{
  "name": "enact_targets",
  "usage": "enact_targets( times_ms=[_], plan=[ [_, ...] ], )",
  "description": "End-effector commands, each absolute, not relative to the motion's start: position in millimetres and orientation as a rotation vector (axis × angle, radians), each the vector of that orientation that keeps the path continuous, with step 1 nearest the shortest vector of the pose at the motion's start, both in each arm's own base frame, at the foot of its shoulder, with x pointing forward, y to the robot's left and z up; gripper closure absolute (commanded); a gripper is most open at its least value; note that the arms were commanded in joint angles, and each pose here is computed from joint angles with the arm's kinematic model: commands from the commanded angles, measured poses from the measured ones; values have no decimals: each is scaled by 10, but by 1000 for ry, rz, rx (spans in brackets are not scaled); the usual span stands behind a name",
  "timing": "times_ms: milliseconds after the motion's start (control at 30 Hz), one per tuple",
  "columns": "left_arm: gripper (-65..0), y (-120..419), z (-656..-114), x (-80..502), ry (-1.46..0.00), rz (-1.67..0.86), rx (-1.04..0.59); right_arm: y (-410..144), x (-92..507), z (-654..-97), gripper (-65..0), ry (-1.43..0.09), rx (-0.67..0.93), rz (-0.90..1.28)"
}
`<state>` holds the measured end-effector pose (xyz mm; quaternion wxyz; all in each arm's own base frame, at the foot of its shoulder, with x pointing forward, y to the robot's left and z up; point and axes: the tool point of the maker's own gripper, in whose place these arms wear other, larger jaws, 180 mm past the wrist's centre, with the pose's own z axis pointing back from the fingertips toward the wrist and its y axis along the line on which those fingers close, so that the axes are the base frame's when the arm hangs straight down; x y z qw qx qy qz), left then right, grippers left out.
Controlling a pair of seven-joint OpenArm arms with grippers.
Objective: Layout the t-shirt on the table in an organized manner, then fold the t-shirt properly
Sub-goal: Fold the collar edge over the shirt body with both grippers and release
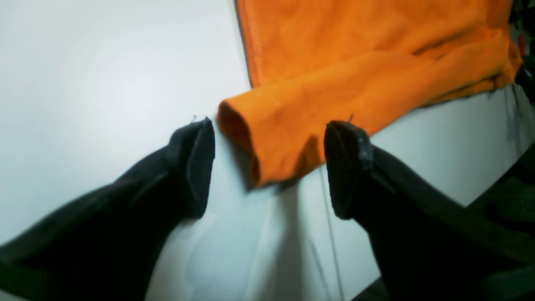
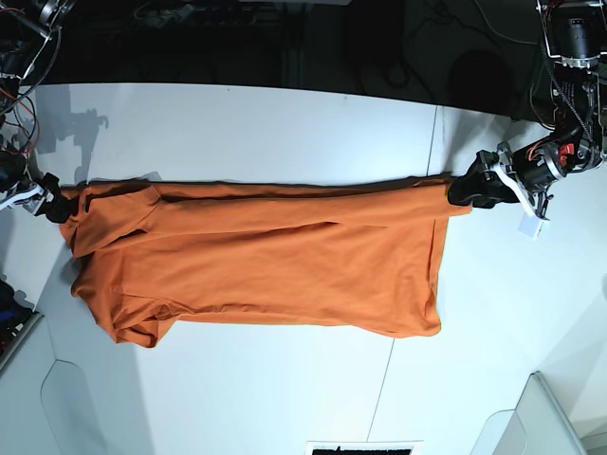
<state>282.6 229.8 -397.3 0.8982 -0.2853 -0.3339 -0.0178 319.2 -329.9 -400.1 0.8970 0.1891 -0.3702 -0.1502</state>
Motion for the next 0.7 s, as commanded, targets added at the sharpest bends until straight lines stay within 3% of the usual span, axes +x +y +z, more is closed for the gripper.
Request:
enact_targets(
  times_ms=[0, 300, 333, 367, 433, 467, 667],
  plan=[
    [-433, 2324, -3852, 2924, -738, -44, -595, -3346, 3306, -3841, -447, -813, 385, -283],
    [-423, 2166, -4067, 3079, -699, -77, -572, -2818, 3320, -4073, -438, -765, 489, -278],
    [-373, 2145, -4102, 3072, -683, -94, -563, -2781, 3320, -4087, -401, -764, 497, -280],
    [-272, 2125, -4134, 3065, -667, -117, -548, -2761, 3321, -4094, -329, -763, 502, -282],
    [-29, 2116, -4179, 3053, -644, -149, -521, -2742, 3319, -4100, -113, -760, 506, -282],
    [0, 2122, -4185, 3053, -641, -153, -515, -2736, 3305, -4110, 0, -749, 506, -278],
    [0, 2266, -4100, 2997, -614, -179, -495, -2703, 3149, -4073, 0, -679, 519, -226]
  ],
)
